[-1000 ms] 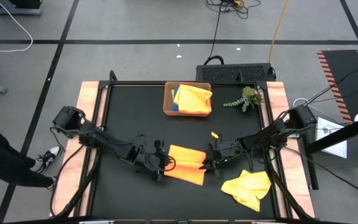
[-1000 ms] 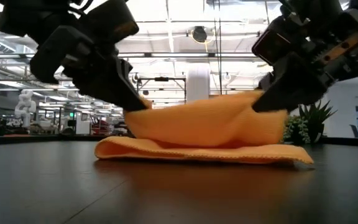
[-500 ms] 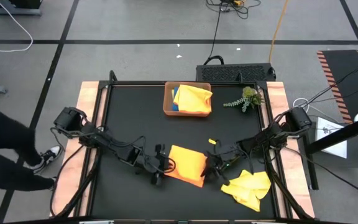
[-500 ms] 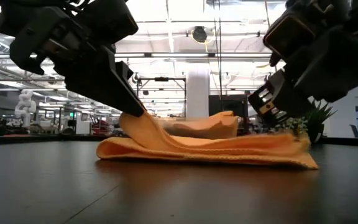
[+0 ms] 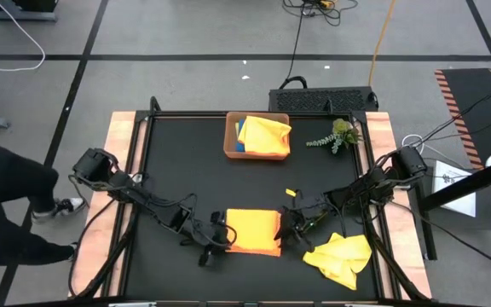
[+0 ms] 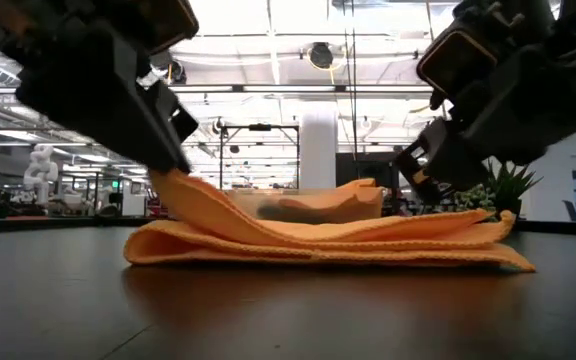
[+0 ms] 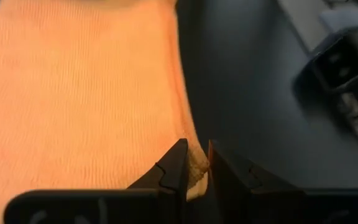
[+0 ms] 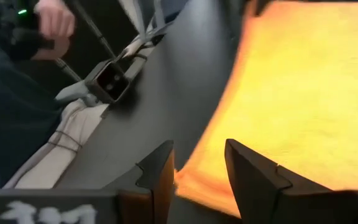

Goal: Fold microfiber towels
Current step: Fold the orange microfiber towel, then put the orange microfiber towel into the bin

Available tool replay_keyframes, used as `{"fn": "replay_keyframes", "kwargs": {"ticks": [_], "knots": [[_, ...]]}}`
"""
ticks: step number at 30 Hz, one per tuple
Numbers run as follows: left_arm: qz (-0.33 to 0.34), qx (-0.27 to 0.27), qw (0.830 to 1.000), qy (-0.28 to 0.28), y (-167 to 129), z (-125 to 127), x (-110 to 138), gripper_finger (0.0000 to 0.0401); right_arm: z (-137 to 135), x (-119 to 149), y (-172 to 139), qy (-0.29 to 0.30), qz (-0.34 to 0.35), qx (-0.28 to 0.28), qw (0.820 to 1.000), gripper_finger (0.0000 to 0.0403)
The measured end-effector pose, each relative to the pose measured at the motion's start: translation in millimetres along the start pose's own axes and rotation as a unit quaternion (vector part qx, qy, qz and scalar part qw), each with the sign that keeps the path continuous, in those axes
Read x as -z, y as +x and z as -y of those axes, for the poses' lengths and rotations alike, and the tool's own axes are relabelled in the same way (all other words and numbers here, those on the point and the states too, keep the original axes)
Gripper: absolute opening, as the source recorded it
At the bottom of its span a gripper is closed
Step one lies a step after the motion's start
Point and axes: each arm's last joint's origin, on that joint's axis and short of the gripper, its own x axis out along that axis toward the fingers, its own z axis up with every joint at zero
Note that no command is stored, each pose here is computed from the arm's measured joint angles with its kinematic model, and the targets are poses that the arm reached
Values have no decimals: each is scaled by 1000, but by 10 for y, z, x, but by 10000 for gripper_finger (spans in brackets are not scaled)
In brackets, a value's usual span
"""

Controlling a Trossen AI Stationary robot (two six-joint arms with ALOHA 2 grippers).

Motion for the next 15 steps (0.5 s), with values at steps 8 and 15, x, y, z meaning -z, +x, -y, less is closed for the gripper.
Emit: {"fn": "replay_keyframes", "kwargs": {"ticks": [8,15], "knots": [[69,21,997,31,-17,57,-134,67,94,-174,-118,3,50,48,998,152],[79,-9,996,33,-16,-30,-177,102,141,-213,-159,1,58,58,997,173]]}}
